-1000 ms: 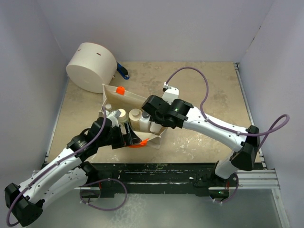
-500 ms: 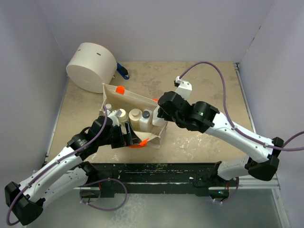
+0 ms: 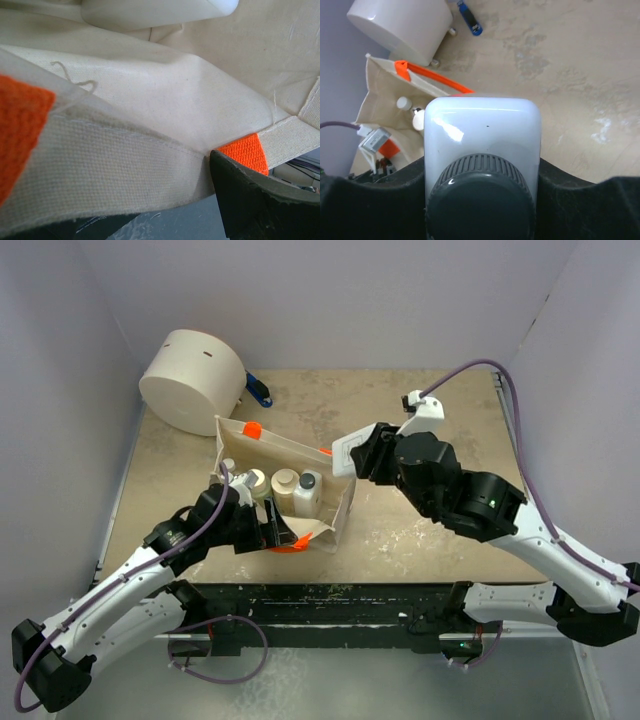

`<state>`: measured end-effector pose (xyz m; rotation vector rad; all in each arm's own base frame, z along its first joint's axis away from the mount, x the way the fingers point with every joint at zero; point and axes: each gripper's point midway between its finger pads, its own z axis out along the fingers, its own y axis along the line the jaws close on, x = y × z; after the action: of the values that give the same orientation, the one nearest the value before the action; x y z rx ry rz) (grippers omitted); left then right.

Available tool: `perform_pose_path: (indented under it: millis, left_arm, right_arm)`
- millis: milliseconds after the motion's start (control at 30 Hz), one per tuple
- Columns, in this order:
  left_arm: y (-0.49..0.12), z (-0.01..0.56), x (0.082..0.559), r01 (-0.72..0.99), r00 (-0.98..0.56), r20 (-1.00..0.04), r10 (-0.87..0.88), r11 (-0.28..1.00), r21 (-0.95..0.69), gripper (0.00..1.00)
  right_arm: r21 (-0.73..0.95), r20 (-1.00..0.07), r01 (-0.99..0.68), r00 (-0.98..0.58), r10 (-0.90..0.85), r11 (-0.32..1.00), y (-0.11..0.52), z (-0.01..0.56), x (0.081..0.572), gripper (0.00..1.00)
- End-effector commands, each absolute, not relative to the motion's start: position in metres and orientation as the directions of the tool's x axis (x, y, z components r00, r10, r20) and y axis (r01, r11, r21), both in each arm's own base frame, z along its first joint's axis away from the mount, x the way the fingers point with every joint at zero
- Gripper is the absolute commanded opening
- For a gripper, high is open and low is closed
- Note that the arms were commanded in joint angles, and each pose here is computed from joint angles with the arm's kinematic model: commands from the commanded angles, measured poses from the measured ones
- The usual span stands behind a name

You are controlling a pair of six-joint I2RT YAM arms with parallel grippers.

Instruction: Take the personal care products out of the canvas bag

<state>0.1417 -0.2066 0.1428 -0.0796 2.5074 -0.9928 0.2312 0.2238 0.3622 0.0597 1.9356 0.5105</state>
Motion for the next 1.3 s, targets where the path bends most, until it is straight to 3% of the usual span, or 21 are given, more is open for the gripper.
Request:
perform_pose_path:
  millis: [0, 200, 400, 700, 1267]
  left_arm:
    - [-0.214, 0.155, 0.140, 0.170, -0.898, -0.406, -0.168, 0.718, -0.675, 0.99]
    - [-0.211, 0.155, 0.138, 0.176, -0.896, -0.413, -0.165, 0.722, -0.670, 0.99]
    - [-0.210, 0.154, 0.137, 0.172, -0.898, -0.408, -0.164, 0.722, -0.670, 0.99]
    - [-0.211, 0.161, 0.138, 0.183, -0.894, -0.418, -0.160, 0.720, -0.669, 0.99]
    - [-0.199, 0.188, 0.141, 0.150, -0.845, -0.456, -0.279, 0.695, -0.703, 0.99]
  right_arm:
    - [0.396, -0.913, -0.127, -0.158, 0.376, 0.909, 0.187, 0.436, 0.249, 0.00]
    - [0.246, -0.963, 0.123, -0.083, 0.257, 0.961, 0.136, 0.405, 0.261, 0.00]
    - [0.313, -0.917, 0.143, -0.210, 0.338, 0.939, 0.126, 0.325, 0.288, 0.00]
    - [0.193, -0.884, 0.236, -0.379, 0.273, 0.952, 0.105, 0.251, 0.343, 0.00]
    - [0.104, -0.863, -0.023, -0.500, 0.079, 0.994, 0.132, 0.216, 0.442, 0.00]
